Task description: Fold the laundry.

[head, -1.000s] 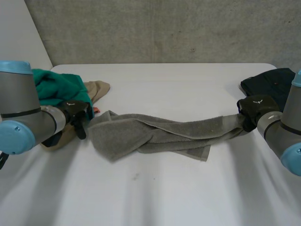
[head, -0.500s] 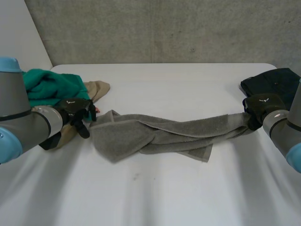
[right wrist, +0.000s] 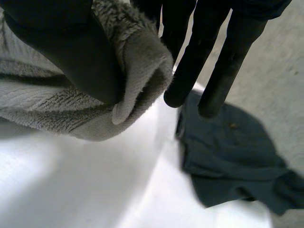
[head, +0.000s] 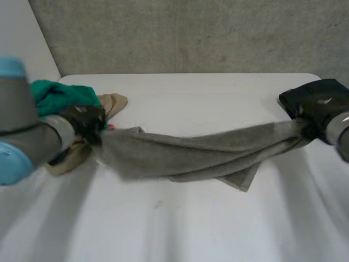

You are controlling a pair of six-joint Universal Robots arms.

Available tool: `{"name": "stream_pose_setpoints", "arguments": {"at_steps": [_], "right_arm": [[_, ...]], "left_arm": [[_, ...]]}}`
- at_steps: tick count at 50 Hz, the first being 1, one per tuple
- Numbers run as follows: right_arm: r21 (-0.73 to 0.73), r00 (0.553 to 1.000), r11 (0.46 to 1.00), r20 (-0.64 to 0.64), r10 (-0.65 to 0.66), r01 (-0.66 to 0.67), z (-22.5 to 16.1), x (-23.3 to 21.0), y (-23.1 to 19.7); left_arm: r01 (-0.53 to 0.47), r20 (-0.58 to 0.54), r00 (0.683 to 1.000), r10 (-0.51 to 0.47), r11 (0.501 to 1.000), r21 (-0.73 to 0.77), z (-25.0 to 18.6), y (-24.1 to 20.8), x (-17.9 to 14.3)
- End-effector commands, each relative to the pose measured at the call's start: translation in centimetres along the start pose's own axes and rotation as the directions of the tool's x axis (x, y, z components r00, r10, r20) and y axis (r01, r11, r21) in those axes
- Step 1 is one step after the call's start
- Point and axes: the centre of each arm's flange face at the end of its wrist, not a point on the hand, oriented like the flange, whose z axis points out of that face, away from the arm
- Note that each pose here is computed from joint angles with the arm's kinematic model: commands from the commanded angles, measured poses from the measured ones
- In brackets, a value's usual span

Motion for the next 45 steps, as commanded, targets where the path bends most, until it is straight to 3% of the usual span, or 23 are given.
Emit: {"name": "stream_pose_setpoints", "arguments": {"at_steps": [1,8,16,20,23,25,27,28,30,31,32,34,37,41,45], "right_arm": [[0.086,0.997,0.993,0.004,-0.076,0.075,-6.6,4.2,-6.3],[0.007,0.996,0.996,0.031,-0.084,0.084,-9.2,5.8,-7.8],[-0.098,0.966,0.974,0.180,-0.183,0.203,-5.7,3.3,-5.5],[-0.085,0.974,0.976,0.122,-0.191,0.202,-1.9,3.1,-5.0],[0.050,0.984,0.983,-0.027,-0.177,0.178,1.1,3.5,-6.9],[0.225,0.979,0.965,-0.181,-0.091,0.131,2.6,4.9,-9.6],[0.348,0.967,0.933,-0.255,-0.003,0.095,3.1,6.1,-11.3],[0.471,0.950,0.880,-0.298,0.094,0.061,3.3,7.2,-12.9],[0.592,0.933,0.805,-0.309,0.186,0.036,3.2,8.1,-14.4],[0.641,0.925,0.767,-0.308,0.225,0.027,3.0,8.4,-15.0],[0.735,0.912,0.678,-0.290,0.291,0.017,2.4,8.8,-16.3],[0.771,0.909,0.637,-0.282,0.308,0.023,2.1,8.9,-16.7],[0.767,0.917,0.640,-0.282,0.281,0.039,2.0,8.4,-16.4],[0.684,0.948,0.730,-0.242,0.206,0.016,2.8,7.0,-14.4],[0.490,0.982,0.870,-0.141,0.127,-0.042,4.7,4.8,-9.9]], "left_arm": [[-0.072,0.132,0.990,0.041,0.969,0.238,-10.3,-8.4,-2.6],[-0.193,0.167,0.973,0.157,0.953,0.233,-13.4,-9.7,-2.9],[-0.323,0.146,0.940,0.309,0.943,0.083,-6.7,-7.2,-2.0],[-0.374,0.239,0.911,0.336,0.918,0.132,-2.2,-8.2,-1.8],[-0.393,0.384,0.880,0.277,0.880,0.266,0.4,-11.4,-2.7],[-0.406,0.478,0.861,0.175,0.803,0.437,0.6,-15.5,-3.6],[-0.415,0.514,0.853,0.096,0.723,0.553,0.1,-18.2,-4.0],[-0.417,0.526,0.850,0.020,0.635,0.650,-0.7,-20.4,-4.3],[-0.418,0.519,0.854,-0.039,0.544,0.728,-1.7,-22.3,-4.3],[-0.415,0.507,0.858,-0.083,0.468,0.780,-2.7,-23.5,-4.2],[-0.411,0.496,0.862,-0.101,0.433,0.802,-3.2,-24.1,-4.1],[-0.404,0.484,0.867,-0.120,0.400,0.823,-3.5,-24.4,-3.8],[-0.381,0.467,0.877,-0.112,0.432,0.818,-3.2,-23.6,-3.3],[-0.353,0.455,0.888,-0.065,0.536,0.767,-1.5,-20.8,-3.1],[-0.327,0.434,0.901,0.014,0.680,0.656,1.3,-15.5,-2.2]]}}
